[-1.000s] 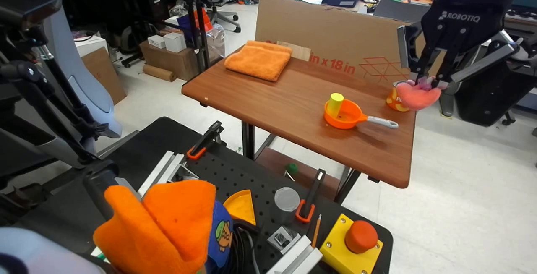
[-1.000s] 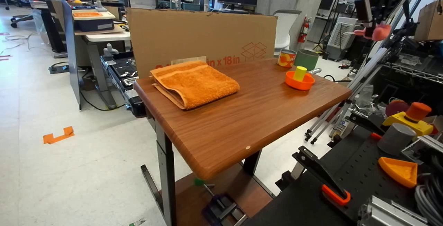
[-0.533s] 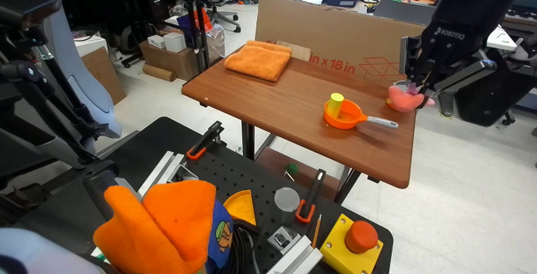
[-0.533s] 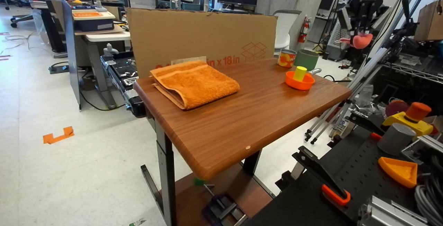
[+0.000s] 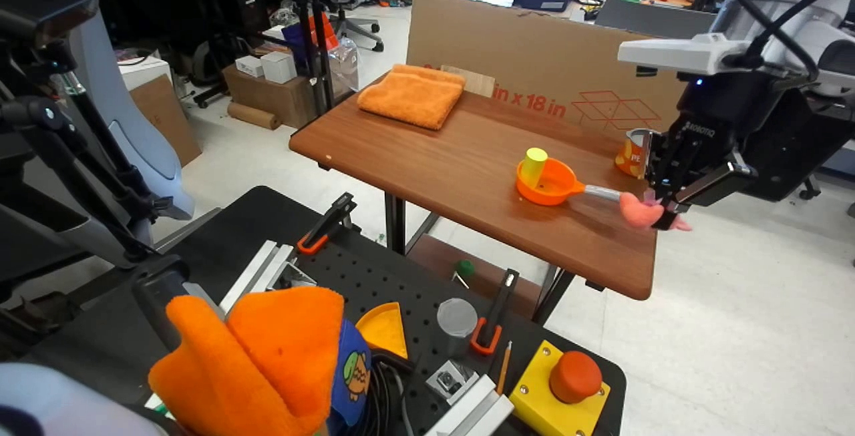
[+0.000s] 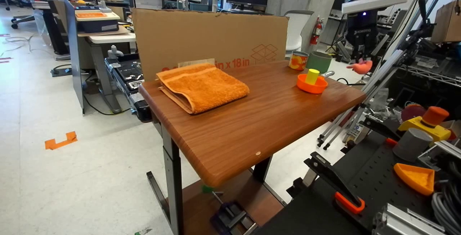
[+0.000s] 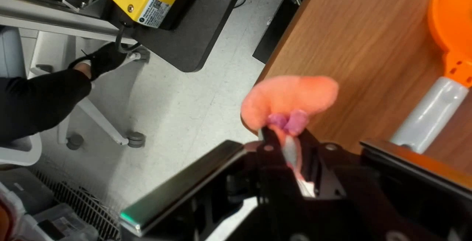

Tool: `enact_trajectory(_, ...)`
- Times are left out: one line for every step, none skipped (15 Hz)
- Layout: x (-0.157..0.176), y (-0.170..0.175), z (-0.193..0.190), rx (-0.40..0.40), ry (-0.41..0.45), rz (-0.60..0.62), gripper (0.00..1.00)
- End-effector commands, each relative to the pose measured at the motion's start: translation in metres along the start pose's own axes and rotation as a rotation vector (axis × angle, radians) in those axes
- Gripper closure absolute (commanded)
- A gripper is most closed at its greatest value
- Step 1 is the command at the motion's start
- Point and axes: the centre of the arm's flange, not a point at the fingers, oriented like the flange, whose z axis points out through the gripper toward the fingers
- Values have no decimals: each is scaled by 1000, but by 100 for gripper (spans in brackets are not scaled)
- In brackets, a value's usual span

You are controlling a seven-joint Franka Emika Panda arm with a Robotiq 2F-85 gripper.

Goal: Move the pink plush toy

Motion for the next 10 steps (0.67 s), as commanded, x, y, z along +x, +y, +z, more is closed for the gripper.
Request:
enact_trajectory(26,-19,14,-74,-21,95,94)
enact_trajectory(29,-20,21,-100,-33,113,94)
enact_trajectory(32,-22,25,-109,-44,117,94)
enact_trajectory(33,-23,29,-117,-54,112,94)
enact_trajectory(34,-26,33,-132,-59,107,94)
enact_trajectory(33,-28,36,-148,-63,88,94)
enact_trajectory(33,-30,39,-149,-60,76,94)
enact_trajectory(33,-33,41,-155,-58,68,94)
enact_trajectory(33,-36,43,-157,-43,64,94)
enact_trajectory(32,-37,45,-168,-35,58,94)
